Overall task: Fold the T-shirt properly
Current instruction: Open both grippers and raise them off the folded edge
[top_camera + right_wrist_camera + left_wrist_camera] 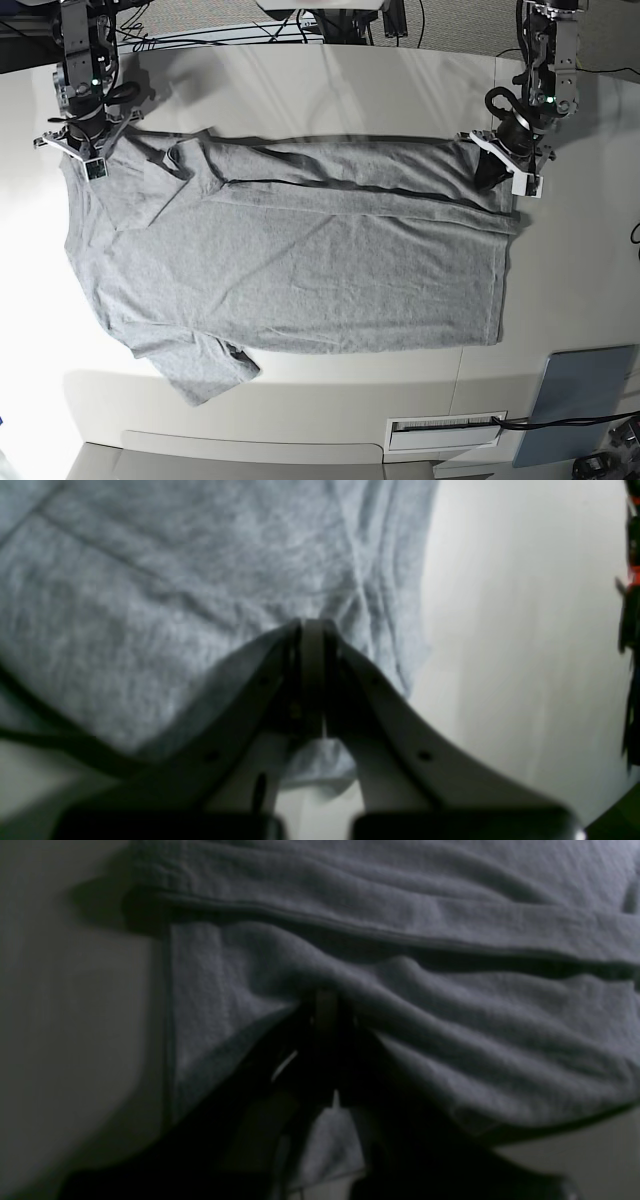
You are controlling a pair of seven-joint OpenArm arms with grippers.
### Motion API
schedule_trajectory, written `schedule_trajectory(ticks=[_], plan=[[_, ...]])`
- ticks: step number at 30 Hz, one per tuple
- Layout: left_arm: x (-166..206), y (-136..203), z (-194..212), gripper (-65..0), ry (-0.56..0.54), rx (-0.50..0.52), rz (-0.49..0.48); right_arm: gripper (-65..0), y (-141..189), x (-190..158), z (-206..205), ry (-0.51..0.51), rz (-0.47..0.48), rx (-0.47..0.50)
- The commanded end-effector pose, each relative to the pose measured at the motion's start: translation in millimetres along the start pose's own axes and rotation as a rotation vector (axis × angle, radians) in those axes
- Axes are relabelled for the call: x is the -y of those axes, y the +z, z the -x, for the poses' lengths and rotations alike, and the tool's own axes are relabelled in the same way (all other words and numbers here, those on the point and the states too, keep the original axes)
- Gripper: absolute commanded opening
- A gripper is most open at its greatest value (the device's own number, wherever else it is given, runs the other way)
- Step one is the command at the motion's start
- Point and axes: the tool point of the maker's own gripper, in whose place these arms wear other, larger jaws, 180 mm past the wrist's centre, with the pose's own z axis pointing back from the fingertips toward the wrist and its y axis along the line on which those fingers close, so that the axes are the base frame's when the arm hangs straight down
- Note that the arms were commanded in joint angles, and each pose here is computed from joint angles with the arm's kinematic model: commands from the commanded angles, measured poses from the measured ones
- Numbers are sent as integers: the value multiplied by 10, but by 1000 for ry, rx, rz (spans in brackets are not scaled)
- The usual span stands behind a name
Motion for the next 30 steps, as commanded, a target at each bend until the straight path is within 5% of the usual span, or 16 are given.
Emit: schedule_trajectory(ticks=[1, 9, 19, 30], plan=[[-63, 91, 378, -650, -23, -148, -22, -650, 17, 64, 105, 23, 7, -49], [46, 446, 827, -650, -138, -276, 37, -650, 184, 115, 554, 149, 4, -128], [-94, 1019, 1357, -650, -211, -449, 32, -650, 569, 447, 971, 179, 39, -196], [-134, 1359, 1723, -650, -264, -566, 26, -650, 800, 377, 1075, 217, 12, -209]])
